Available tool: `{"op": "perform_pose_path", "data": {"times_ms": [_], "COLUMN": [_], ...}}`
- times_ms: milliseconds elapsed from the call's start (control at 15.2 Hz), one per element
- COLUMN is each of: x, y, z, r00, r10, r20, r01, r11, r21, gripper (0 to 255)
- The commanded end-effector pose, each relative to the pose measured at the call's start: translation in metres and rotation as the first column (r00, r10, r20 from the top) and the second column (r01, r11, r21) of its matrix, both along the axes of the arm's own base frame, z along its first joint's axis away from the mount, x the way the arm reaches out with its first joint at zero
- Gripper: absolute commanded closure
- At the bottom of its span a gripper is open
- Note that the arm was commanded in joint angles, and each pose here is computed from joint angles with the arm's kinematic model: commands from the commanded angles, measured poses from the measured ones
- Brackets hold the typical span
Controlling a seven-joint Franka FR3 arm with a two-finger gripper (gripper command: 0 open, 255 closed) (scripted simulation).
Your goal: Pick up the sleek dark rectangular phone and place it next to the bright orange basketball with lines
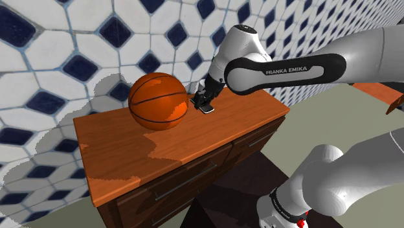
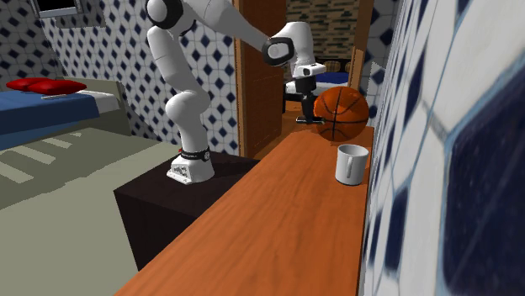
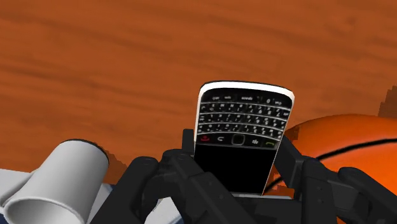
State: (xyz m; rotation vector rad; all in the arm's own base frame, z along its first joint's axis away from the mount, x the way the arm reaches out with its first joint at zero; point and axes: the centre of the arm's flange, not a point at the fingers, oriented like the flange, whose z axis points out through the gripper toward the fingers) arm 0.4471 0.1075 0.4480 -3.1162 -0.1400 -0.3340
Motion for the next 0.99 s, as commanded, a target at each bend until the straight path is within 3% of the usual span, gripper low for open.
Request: {"op": "perform_pose_path", "data": {"times_ms": [0, 924], "x": [0.001, 0.001], "y": [0.0, 0.0], "z": [-0.011, -0.085], "r00": [1.0, 1.0], "r10": [0.0, 0.0], "r20": [0.001, 0.001], "r01": [0.0, 0.0], "r11": [1.0, 1.0], "r21": [0.0, 0.0], "gripper": [255, 255]}}
